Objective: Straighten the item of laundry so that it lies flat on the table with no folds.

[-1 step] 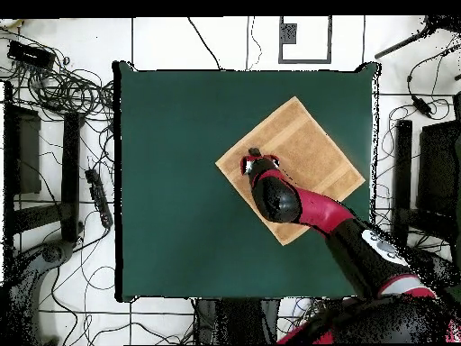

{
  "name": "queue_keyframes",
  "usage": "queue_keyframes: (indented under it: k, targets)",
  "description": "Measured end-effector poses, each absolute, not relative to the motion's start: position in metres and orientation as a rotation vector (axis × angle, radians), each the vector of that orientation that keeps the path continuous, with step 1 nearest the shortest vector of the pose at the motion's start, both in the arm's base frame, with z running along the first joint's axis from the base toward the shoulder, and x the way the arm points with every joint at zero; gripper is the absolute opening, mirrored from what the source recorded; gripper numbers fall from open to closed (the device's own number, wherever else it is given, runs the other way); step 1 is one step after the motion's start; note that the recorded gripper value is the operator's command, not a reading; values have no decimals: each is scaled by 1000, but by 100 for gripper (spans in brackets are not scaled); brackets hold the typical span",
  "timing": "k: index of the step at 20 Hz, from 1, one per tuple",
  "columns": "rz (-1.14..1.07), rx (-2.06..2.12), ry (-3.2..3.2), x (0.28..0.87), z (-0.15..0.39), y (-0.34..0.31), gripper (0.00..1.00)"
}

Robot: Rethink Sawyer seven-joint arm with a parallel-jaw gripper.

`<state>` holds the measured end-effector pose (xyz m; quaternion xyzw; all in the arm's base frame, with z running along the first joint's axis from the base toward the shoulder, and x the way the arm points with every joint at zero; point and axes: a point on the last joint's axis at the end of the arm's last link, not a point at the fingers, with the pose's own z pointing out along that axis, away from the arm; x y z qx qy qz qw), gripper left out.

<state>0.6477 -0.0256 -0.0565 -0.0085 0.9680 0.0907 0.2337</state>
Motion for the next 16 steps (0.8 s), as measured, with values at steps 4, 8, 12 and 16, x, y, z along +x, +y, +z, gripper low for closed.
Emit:
queue_keyframes:
  k: [4,8,12,16]
  targets:
    - [155,-72,2733,635,-53,-37,0]
    - [78,-95,2810,621,-46,-60,0]
    - [29,-56,2855,608,-35,-94,0]
    - [-28,7,2862,597,-27,-132,0]
